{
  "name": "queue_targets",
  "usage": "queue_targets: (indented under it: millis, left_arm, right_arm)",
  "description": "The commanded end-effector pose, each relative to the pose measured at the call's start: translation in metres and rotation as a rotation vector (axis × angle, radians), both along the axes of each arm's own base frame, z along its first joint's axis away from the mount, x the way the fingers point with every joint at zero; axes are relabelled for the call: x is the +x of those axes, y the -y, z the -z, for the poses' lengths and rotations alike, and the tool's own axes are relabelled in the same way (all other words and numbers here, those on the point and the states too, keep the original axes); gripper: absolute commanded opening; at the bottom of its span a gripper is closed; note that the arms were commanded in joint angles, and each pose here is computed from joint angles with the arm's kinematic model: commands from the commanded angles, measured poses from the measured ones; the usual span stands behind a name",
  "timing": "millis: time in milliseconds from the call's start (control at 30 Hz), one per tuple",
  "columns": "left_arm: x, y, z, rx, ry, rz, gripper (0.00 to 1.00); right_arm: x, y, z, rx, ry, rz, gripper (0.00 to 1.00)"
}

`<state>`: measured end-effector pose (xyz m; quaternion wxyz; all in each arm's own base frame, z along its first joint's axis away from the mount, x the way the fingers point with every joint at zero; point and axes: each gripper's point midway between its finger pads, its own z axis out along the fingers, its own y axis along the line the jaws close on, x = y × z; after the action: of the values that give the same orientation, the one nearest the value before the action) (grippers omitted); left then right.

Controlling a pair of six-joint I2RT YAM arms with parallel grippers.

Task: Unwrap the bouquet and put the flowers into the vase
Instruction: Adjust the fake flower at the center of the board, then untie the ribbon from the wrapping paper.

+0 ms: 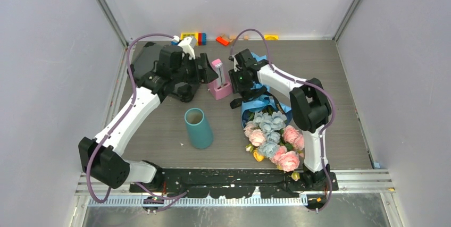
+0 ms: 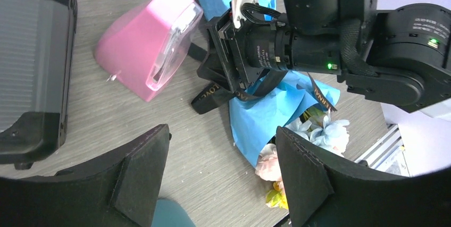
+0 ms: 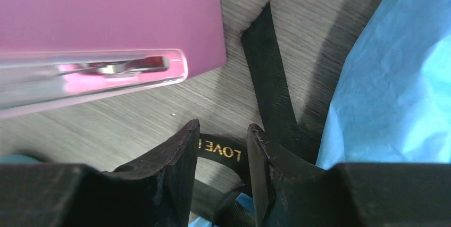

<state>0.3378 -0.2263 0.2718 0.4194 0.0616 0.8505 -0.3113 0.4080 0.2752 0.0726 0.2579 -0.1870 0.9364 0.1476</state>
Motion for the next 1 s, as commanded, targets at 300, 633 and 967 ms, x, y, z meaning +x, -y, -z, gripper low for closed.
queue_targets:
  millis: [300,633,967]
  left_arm:
    - [-0.011,-0.013,-0.006,-0.042,-0.008,0.033,0.75]
    - [-0.011,-0.014,-0.008,-0.07,-0.015,0.03,0.75]
    - [-0.013,-0.015,-0.01,-0.084,-0.021,0.023,0.75]
  right_arm:
    - [0.009,0.017,0.019,-0.221,0.09,-0.063,0.46]
    - [0.002,0.018,0.037,-0.27,0.074,-0.093,0.49]
    - [-0.008,0.026,0.062,-0.324,0.052,-0.1,0.42]
